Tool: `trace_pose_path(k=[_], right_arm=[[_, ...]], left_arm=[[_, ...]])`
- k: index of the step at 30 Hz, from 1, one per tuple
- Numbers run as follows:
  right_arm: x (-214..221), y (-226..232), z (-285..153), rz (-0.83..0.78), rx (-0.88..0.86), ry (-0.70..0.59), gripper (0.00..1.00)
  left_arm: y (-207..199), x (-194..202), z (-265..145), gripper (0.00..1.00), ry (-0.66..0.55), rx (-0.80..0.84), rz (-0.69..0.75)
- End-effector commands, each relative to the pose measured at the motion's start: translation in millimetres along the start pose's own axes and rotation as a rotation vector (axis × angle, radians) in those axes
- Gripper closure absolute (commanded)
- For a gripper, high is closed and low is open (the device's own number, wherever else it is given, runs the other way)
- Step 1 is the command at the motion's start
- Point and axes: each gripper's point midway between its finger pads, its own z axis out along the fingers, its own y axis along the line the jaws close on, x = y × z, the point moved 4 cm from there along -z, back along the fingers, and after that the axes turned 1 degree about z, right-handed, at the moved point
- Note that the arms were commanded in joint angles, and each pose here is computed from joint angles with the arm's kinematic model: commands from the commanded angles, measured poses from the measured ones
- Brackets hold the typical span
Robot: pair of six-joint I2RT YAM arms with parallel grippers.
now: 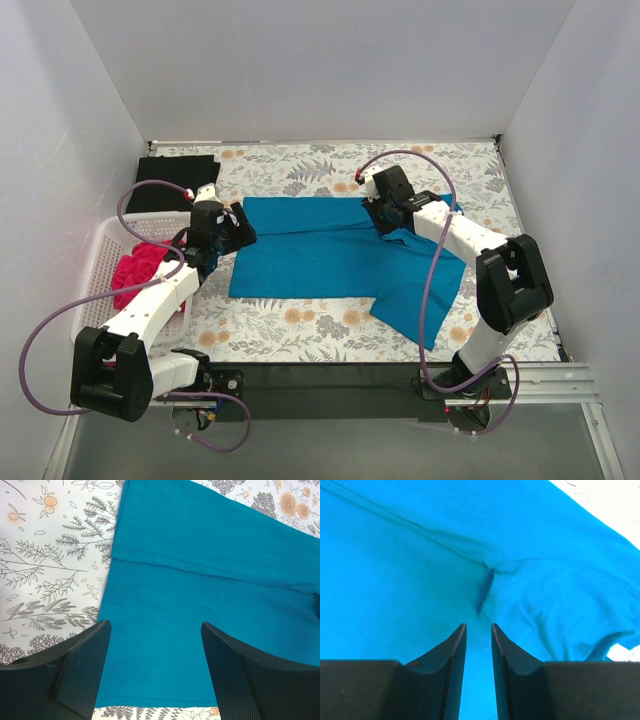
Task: Fold and stack the t-shirts
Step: Fold the tshirt
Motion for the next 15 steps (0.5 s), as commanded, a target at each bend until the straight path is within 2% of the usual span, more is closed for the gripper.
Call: trace_pose_path(k=[1, 15], right_arm=[[-3, -2, 13, -0.030, 0.026, -0.019, 0.68], [14, -2, 45, 0.057, 0.112, 0.074, 0.67]], left_arm=[[-5, -7, -3, 0.28, -0.025, 0.024, 0.011], [-7, -4, -2, 0.29, -0.010, 0.034, 0.012]])
